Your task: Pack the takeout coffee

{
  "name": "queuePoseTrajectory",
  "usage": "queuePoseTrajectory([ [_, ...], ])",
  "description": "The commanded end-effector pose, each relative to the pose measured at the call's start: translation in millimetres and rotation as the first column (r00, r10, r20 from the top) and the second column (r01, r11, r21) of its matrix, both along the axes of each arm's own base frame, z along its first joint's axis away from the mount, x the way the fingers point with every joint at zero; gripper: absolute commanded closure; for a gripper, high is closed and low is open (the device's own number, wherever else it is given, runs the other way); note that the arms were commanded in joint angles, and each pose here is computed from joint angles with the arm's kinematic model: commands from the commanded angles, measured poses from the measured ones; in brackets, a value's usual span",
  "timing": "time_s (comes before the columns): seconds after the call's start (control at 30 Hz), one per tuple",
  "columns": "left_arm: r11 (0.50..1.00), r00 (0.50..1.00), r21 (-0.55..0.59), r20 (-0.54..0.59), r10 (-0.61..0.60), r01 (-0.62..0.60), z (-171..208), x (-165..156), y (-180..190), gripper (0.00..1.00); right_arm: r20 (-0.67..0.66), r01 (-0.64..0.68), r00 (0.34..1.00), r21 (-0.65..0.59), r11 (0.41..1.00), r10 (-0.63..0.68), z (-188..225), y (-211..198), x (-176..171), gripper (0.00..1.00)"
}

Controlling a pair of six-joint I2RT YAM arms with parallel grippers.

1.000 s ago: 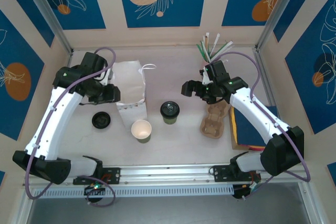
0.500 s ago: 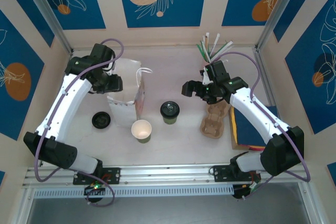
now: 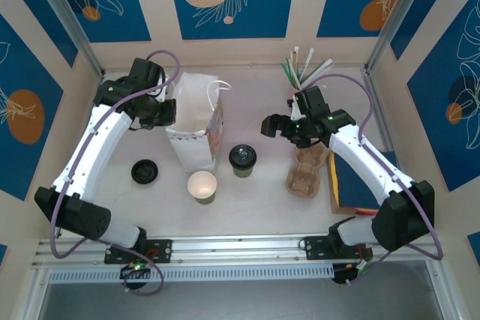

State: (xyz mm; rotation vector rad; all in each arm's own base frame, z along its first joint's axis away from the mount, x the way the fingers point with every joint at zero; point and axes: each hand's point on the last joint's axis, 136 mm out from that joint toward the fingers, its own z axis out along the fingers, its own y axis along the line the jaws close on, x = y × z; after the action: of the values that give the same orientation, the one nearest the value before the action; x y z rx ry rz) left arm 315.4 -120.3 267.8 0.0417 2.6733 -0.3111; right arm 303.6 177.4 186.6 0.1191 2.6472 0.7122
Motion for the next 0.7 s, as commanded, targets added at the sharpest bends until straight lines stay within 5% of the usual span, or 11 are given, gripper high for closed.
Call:
queuePoseTrajectory([
  [0.0, 0.997, 0.998, -0.063, 0.050, -0.049, 0.052, 17, 4, -14, 0.95, -0.009, 0.005, 1.000, 0.003, 1.000, -0.005, 1, 0, 2, 0.01],
  [0.43, 0.988, 0.990, -0.068, -0.001, -0.140, 0.139, -1, 4, -26, 0.94, -0.022, 0.011, 1.000, -0.003, 1.000, -0.011, -4, -2, 2, 0.01],
  [0.6, 0.989, 0.991, -0.065, -0.007, -0.135, 0.134, -1, 3, -24, 0.82, -0.019, 0.011, 1.000, -0.007, 1.000, -0.011, -3, -2, 2, 0.01],
  [0.67, 0.989, 0.991, -0.066, -0.010, -0.134, 0.133, 0, 1, -24, 0.69, -0.020, 0.013, 1.000, -0.008, 1.000, -0.013, -3, -3, 2, 0.01],
])
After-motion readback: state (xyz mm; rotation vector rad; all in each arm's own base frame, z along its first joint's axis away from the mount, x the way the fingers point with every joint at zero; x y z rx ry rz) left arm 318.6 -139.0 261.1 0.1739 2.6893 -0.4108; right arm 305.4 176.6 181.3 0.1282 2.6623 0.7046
